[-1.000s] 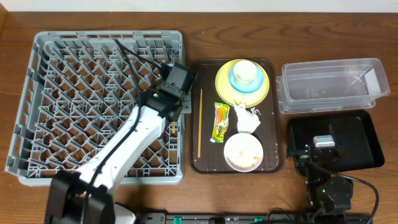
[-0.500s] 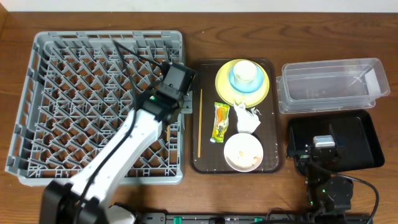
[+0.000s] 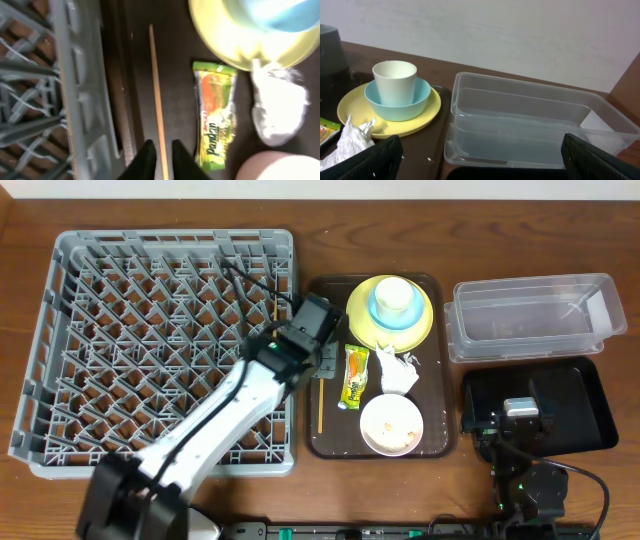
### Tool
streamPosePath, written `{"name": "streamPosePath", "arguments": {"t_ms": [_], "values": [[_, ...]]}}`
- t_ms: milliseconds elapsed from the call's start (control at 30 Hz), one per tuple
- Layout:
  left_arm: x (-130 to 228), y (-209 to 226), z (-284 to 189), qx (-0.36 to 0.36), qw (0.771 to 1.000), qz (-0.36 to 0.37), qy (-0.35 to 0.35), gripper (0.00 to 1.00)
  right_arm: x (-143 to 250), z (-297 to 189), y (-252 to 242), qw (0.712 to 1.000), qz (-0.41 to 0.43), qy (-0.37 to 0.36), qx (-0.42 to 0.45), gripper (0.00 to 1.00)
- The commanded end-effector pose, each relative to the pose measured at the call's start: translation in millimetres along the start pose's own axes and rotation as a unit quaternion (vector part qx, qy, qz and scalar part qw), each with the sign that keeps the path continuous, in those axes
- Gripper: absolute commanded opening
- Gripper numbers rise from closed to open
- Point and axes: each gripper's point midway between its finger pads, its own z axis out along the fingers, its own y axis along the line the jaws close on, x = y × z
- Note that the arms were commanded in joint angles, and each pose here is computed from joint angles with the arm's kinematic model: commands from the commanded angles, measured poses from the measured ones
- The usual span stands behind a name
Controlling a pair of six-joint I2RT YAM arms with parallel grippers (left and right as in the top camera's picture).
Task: Sort waste into correct bins and load items into the dishwasher rack
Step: 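Lift the chopsticks with the left gripper and carry toward the rack, then lower the chopsticks along the rack's right edge and open the left gripper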
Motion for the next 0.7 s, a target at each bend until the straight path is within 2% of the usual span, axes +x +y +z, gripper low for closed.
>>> {"name": "streamPosePath", "arguments": {"t_ms": [0, 400, 667], "values": [[16, 7, 30, -0.026, 0.999, -0.004, 0.031, 0.24, 0, 0, 0, 1.000, 0.009, 0.000, 0.002, 0.99], [55, 5, 97, -0.056, 0.993, 0.021, 0.099, 0.30, 0, 0, 0, 1.000, 0.009, 0.000, 0.002, 0.99], [62, 6, 112, -0.060, 0.992, 0.024, 0.108, 0.29, 0, 0, 0, 1.000, 0.009, 0.000, 0.002, 0.99]]}}
